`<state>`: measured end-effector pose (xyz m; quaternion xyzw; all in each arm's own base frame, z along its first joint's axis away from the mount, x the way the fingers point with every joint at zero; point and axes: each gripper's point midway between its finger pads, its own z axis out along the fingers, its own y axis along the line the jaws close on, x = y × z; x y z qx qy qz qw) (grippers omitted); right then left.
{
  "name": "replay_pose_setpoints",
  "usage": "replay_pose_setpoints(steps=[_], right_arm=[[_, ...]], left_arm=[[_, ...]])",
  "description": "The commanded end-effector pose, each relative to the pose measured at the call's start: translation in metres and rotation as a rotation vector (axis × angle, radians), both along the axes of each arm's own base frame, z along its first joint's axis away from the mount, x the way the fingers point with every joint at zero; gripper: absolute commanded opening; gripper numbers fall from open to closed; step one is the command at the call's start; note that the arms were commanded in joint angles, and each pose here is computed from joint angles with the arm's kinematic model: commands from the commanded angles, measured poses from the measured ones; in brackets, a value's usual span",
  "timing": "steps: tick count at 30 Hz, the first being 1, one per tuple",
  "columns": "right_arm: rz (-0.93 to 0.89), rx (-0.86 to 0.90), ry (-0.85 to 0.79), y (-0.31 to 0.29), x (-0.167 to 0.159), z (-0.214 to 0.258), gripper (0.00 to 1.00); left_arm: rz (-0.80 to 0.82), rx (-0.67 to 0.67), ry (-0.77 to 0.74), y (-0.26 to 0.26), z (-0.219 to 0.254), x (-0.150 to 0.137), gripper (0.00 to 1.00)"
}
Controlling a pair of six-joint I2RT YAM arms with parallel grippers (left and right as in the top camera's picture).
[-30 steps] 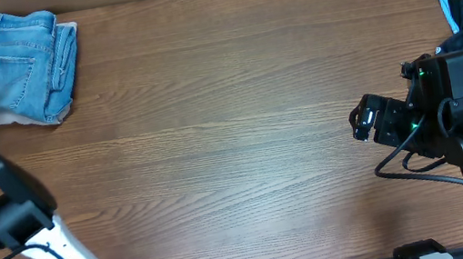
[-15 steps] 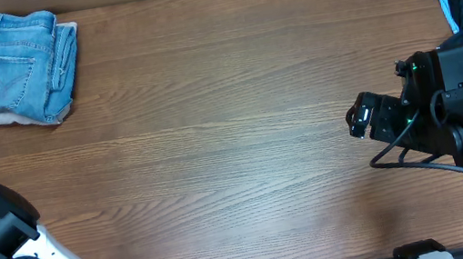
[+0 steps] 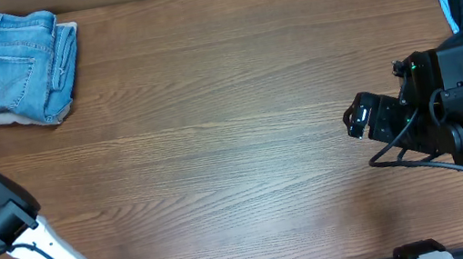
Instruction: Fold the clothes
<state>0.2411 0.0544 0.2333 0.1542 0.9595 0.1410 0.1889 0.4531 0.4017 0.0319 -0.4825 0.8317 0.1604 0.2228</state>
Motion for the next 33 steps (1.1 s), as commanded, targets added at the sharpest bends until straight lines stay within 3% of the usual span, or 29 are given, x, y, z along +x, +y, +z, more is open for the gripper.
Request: replay_pose_setpoints(steps=[1,15,23,33], right_arm=[[0.001,0.010,-0.029,0.001,0.004,0.009,1.00],[-0.002,0.012,-0.039,0.001,0.006,0.010,1.00],[-0.002,0.012,-0.039,0.001,0.006,0.010,1.00],[0.001,0.010,-0.040,0.001,0.006,0.010,1.00]], left_arm=[[-0.028,-0.021,0.036,-0.005,-0.022,0.002,0.04],[-0.066,-0.202,-0.093,-0.054,-0.033,0.037,0.04],[-0.075,-0.268,-0.059,-0.110,-0.040,0.054,0.04],[-0.011,-0.354,-0.004,-0.164,-0.048,0.055,0.04]])
